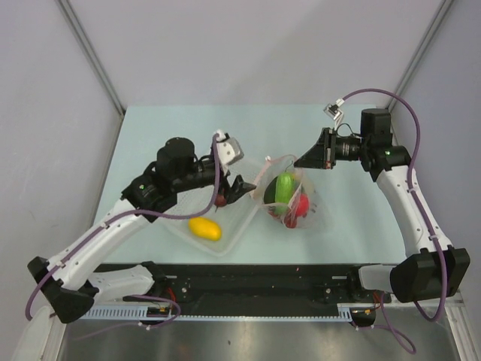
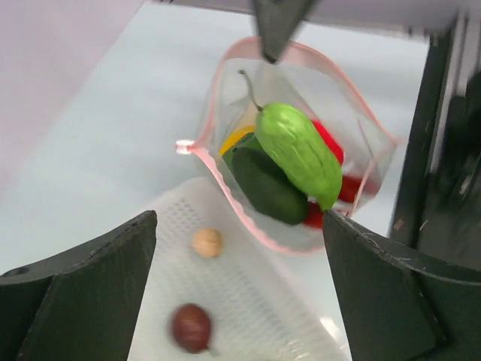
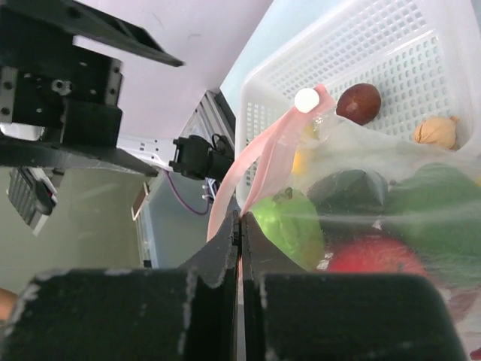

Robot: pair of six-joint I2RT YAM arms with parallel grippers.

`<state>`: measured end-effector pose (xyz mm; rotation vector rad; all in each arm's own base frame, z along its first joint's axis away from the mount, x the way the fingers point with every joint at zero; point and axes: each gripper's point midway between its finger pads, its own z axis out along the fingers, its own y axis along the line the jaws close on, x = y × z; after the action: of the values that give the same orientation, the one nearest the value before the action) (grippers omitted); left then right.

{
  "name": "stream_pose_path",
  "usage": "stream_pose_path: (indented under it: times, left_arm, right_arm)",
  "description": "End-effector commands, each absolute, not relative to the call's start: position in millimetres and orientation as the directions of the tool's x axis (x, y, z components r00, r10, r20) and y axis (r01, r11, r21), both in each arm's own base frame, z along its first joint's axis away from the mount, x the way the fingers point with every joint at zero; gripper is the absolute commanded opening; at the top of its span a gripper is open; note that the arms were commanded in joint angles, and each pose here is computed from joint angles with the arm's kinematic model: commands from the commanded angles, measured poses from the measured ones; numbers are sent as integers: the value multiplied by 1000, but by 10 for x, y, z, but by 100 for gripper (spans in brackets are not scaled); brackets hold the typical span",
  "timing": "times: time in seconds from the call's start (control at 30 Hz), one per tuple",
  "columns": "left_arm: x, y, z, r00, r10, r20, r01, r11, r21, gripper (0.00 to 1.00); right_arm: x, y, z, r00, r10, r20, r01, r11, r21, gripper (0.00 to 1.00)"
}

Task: Place the food in the zip-top bag and seal the zipper
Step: Place the fake vegetable in the zipper food storage bag, then adjust the zipper food storage bag at the center of the board.

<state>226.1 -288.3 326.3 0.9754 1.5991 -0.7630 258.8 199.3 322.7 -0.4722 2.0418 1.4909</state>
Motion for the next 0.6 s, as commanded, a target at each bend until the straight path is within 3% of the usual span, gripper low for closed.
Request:
stream_pose_path:
  times: [0.0,0.2,0.4,0.53,0.57]
  left_arm:
    - [1845,-2801,3213,498,366,-786,855,-51,517,93]
    - [1599,-2897,2872,773,306,-556,635,-369,679,93]
    - [1623,-3161,2681,874,232,-428,486,-418,767,97]
    - [1680,-3238,2555,901,216,-377,434,-468,770,76]
    - [1684,-3268,2569,903,209,-375,429,-462,776,52]
  right_arm:
    - [2395,2003,3379,-703,-3,-711,-687,262,678,0]
    - [2316,2073,3382,-689,-38,-724,-709,242,662,0]
    - [2261,2117,3411,-671,-67,-739,-730,232,642,0]
    - [2225,2088,3430,-652,-81,-754,-746,247,619,0]
    - [2194,2078,3413,-661,-89,-745,-739,252,625,0]
